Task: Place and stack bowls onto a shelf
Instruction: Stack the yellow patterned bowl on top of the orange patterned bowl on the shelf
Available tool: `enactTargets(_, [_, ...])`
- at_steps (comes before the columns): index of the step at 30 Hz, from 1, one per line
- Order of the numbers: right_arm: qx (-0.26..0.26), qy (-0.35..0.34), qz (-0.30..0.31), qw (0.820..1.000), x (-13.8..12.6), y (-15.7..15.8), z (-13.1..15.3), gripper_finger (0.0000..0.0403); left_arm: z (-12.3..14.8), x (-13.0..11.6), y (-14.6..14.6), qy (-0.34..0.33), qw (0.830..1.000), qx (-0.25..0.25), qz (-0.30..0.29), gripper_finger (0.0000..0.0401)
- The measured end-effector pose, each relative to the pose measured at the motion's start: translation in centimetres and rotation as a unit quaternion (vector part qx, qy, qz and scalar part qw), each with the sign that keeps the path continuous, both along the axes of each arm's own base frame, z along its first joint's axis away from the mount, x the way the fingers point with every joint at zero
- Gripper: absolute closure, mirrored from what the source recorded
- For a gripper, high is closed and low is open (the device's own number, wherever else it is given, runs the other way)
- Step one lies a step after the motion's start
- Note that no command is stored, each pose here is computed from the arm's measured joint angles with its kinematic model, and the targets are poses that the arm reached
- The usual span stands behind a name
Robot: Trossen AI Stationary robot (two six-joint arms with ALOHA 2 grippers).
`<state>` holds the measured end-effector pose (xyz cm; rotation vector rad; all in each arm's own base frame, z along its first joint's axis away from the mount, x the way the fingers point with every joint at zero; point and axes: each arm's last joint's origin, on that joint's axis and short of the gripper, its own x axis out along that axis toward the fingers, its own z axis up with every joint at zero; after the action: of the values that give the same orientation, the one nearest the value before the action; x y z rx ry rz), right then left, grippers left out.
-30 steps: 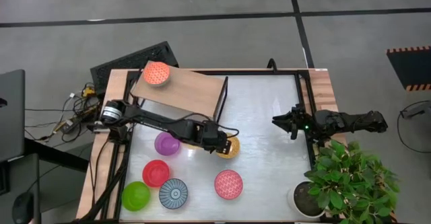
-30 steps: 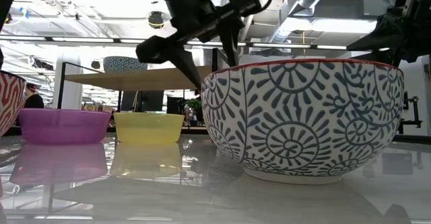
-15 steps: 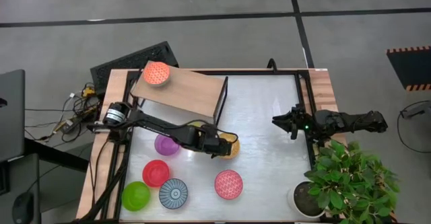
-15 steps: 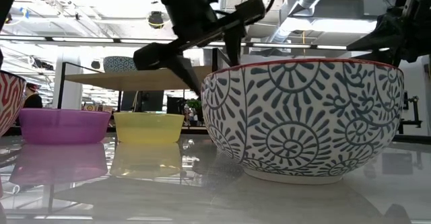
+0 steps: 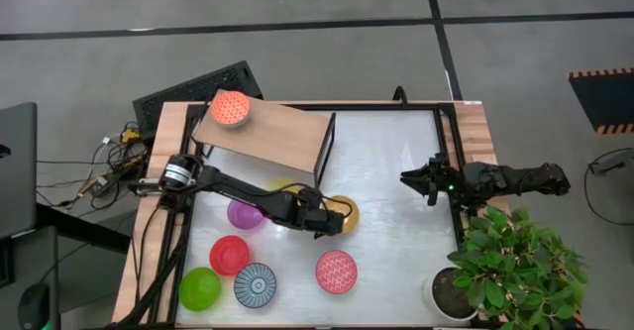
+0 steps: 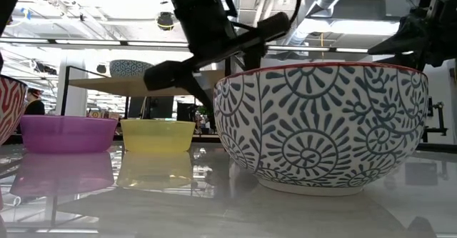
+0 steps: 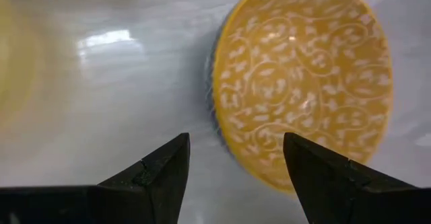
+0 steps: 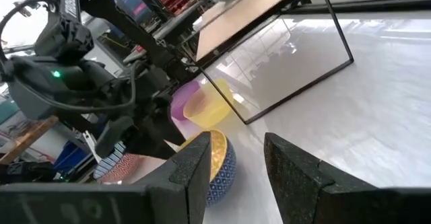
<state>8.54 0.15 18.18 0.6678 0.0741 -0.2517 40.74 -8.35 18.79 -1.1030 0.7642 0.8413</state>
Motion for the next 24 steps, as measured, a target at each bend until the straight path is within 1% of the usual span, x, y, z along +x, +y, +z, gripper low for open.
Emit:
enactTargets(2, [0.000,0.000,0.000,1.000,0.0,0.0,0.0,0.0239,-0.2,-0.1,0.0,0.006,1.000,0.001,-0.002,0.0178])
enactTargets(10, [-0.002,0.011,0.000,1.000,0.0,0.0,-0.2,0.0239,0.1,0.4,0.1,-0.018,1.000,-0.013,0.007,0.0178])
enactTargets(14, [-0.002,0.011,0.000,1.000,0.0,0.0,-0.2,0.0239,-0.4,0.5,0.2,-0.012,1.000,-0.021,0.011,0.0178])
enactTargets(18, [-0.002,0.012,0.000,1.000,0.0,0.0,-0.2,0.0239,-0.6,0.7,0.6,-0.015,1.000,-0.019,0.016,0.0179])
enactTargets(21, [-0.002,0.012,0.000,1.000,0.0,0.0,-0.2,0.0239,-1.5,1.1,0.7,-0.010,1.000,-0.026,0.011,0.0187])
enactTargets(24, [-0.002,0.012,0.000,1.000,0.0,0.0,-0.2,0.0239,-1.6,1.2,1.0,-0.008,0.999,-0.035,0.000,0.0203])
